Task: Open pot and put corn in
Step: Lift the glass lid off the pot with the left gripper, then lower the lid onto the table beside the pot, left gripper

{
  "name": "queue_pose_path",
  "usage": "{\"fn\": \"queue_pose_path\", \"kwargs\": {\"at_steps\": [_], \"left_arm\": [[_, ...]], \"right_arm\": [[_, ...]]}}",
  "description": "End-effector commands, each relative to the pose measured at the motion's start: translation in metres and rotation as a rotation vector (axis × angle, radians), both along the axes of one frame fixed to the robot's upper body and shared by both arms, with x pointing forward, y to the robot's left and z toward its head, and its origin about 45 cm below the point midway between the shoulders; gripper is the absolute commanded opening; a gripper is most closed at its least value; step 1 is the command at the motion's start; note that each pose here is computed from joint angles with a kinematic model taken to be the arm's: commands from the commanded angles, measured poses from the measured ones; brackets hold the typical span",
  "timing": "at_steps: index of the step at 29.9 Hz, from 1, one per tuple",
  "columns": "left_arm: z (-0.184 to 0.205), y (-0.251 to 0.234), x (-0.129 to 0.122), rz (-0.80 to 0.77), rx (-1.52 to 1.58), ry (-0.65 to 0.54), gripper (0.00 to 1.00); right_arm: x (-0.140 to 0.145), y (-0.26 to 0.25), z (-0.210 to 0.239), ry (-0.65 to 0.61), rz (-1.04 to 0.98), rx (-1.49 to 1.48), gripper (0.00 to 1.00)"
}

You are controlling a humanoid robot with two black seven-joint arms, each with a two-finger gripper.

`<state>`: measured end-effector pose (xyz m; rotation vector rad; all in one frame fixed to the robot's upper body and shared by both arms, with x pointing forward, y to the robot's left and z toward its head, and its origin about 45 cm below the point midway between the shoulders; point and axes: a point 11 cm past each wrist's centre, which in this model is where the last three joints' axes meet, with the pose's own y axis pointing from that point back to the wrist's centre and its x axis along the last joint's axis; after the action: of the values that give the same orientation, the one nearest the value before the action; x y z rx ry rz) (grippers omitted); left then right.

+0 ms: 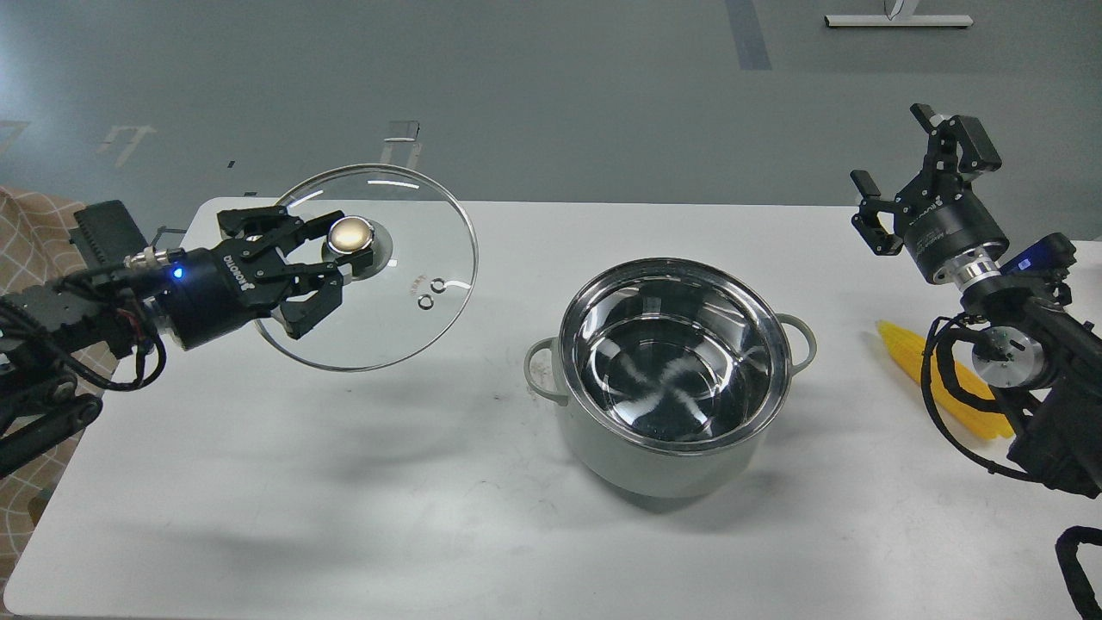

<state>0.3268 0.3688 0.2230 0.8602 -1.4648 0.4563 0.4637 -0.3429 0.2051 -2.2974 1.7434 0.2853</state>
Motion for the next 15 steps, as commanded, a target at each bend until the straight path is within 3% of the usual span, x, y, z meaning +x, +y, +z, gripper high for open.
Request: {"fn": "queue_pose_path", "kwargs": {"at_steps": [1, 6, 15], "left_arm": [[-0.028, 0.015, -0.007, 0.053, 0.003, 0.013, 0.14], [-0.067, 0.046, -0.026, 0.145, 0.053, 0.105, 0.16], [-0.094, 0.056, -0.043, 0.196, 0.058, 0.169, 0.16]], "right_arm": [[-0.003, -0.001, -0.005, 0.011, 0.000, -0.003, 1.00], [-0.004, -0.001, -0.006, 0.014, 0.001, -0.002, 1.00], [-0.004, -0.001, -0.006, 0.014, 0.000, -0.003, 1.00]]}}
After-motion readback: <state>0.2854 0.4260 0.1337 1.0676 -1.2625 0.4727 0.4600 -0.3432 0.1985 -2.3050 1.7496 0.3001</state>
